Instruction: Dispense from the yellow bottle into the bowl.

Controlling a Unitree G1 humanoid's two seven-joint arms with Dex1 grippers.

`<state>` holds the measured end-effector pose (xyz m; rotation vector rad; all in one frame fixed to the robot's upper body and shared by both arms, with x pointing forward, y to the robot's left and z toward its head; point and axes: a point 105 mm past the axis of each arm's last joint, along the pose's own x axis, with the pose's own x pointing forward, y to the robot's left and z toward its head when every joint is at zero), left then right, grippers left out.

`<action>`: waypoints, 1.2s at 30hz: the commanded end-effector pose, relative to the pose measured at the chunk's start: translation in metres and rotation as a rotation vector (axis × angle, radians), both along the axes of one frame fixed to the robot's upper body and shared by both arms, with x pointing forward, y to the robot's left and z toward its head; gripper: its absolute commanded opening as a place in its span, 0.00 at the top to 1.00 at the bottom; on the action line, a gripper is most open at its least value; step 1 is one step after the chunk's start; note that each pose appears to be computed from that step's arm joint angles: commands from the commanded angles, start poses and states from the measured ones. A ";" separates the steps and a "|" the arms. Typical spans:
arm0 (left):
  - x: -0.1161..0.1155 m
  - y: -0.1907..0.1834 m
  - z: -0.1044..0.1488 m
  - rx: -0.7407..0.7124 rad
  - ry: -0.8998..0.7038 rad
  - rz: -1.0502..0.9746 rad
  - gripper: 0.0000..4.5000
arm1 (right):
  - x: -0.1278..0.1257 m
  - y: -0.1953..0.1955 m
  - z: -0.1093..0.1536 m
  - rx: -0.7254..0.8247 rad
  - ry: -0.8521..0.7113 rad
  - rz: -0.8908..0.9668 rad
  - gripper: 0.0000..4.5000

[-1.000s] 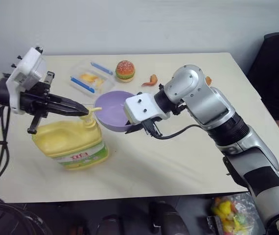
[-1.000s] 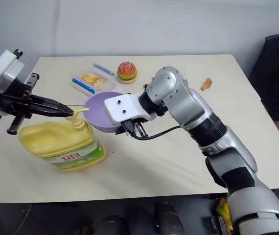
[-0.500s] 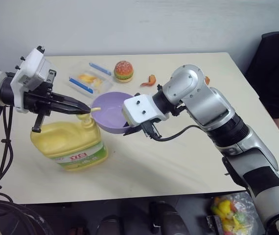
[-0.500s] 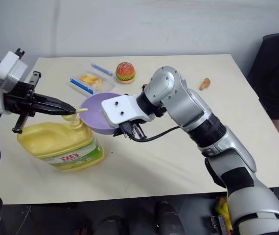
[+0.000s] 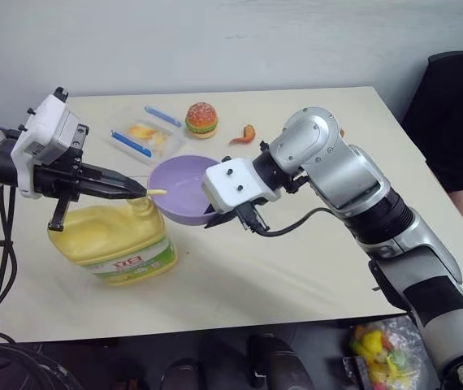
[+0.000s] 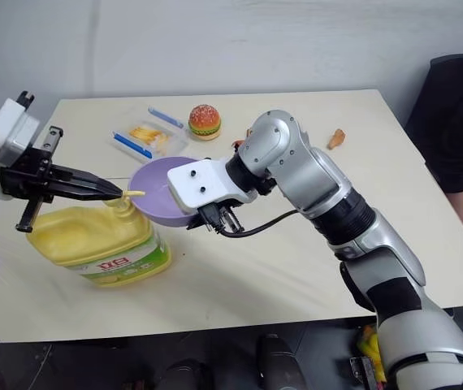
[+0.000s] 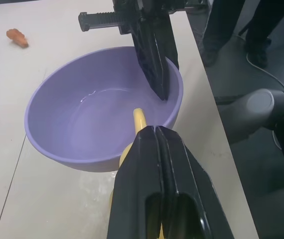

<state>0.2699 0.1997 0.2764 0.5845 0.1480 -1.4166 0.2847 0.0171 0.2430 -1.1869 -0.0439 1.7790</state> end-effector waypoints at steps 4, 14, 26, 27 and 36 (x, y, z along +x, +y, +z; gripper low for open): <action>0.007 0.005 -0.041 0.056 0.148 0.059 0.99 | -0.014 -0.002 0.012 -0.005 -0.036 0.063 1.00; 0.009 0.009 -0.053 0.041 0.193 0.091 0.99 | -0.021 -0.002 0.010 -0.015 -0.029 0.091 1.00; 0.002 0.007 -0.073 0.030 0.253 0.116 0.99 | -0.023 -0.004 0.001 -0.031 -0.015 0.094 1.00; 0.001 0.007 -0.074 0.032 0.255 0.120 0.99 | -0.023 -0.004 0.002 -0.029 -0.014 0.094 1.00; 0.001 -0.003 -0.032 -0.053 0.161 0.081 0.99 | -0.022 -0.004 0.001 -0.016 -0.021 0.087 1.00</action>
